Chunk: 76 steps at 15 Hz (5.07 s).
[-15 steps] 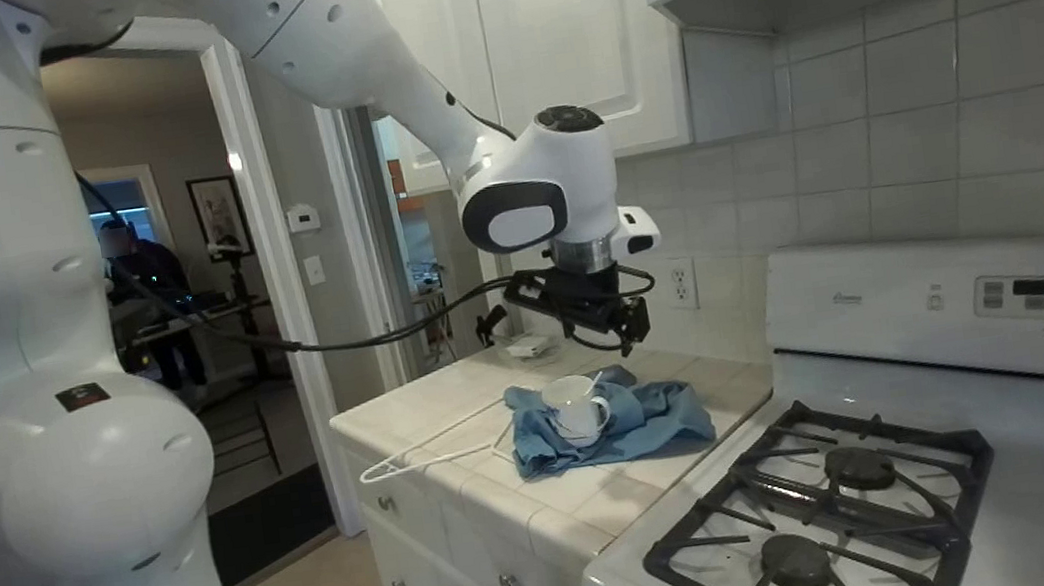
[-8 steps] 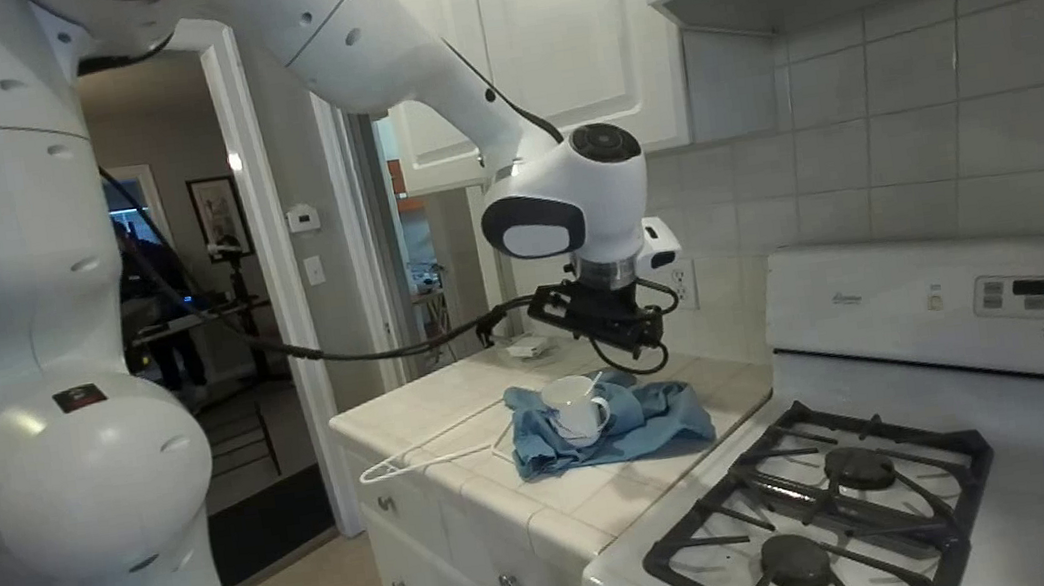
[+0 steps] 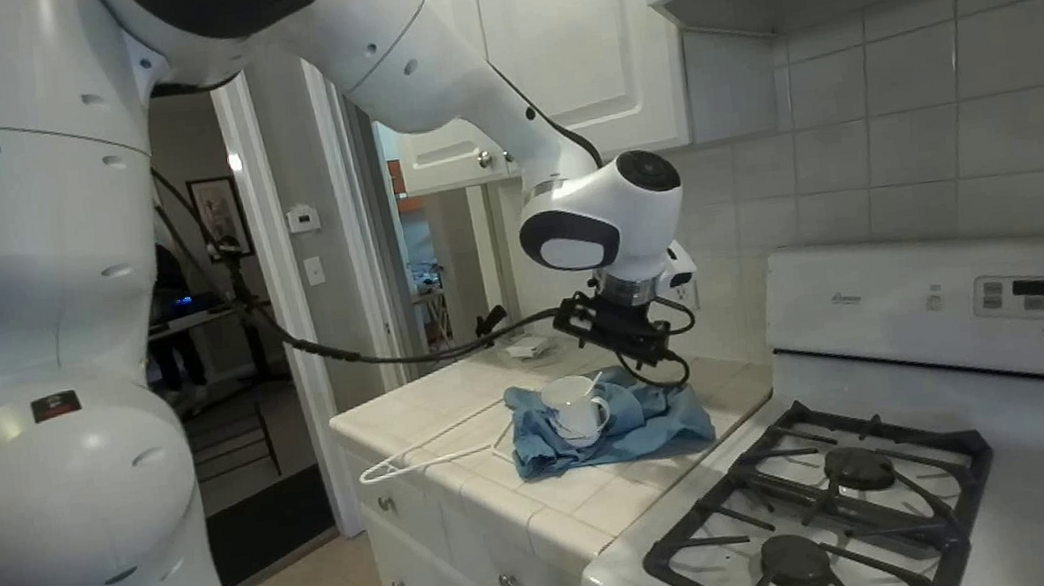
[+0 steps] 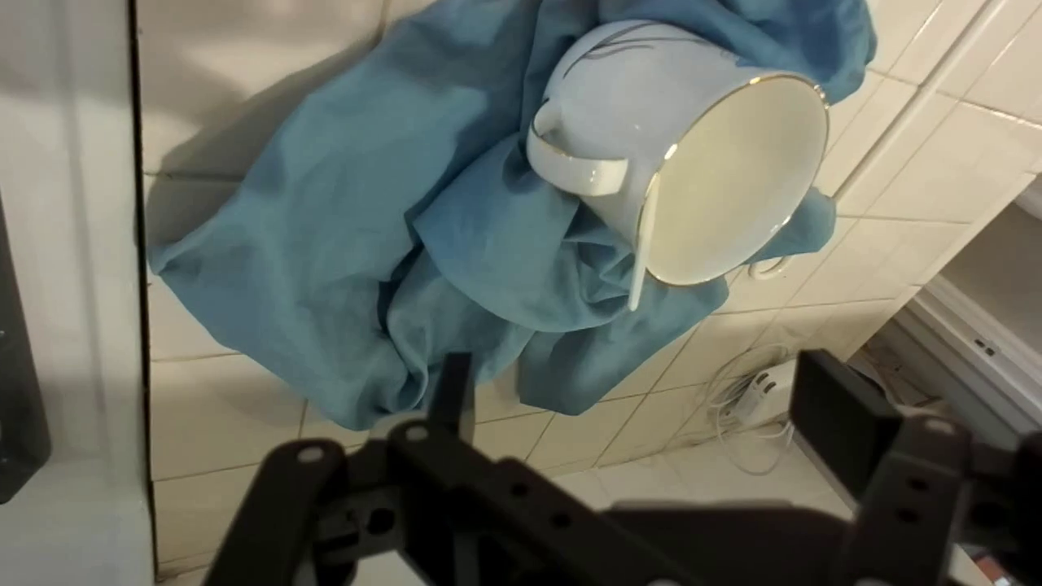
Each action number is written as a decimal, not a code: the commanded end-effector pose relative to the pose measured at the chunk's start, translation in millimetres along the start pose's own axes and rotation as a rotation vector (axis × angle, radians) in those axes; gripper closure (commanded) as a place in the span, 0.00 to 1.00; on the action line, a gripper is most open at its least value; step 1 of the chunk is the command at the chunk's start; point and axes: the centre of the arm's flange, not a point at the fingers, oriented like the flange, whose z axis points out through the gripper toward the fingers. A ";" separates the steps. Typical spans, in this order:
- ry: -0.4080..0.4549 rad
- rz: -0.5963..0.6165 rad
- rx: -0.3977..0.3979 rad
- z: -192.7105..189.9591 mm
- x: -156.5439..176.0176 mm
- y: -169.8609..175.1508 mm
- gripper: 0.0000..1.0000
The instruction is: Remove the spoon from the cup
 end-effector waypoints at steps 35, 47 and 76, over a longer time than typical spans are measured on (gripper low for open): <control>-0.204 -0.062 0.121 51.7 29.8 6.9 0.68; -0.209 -0.069 0.175 48.8 32.0 1.8 0.79; 0.344 0.240 0.305 -58.4 10.0 70.5 0.99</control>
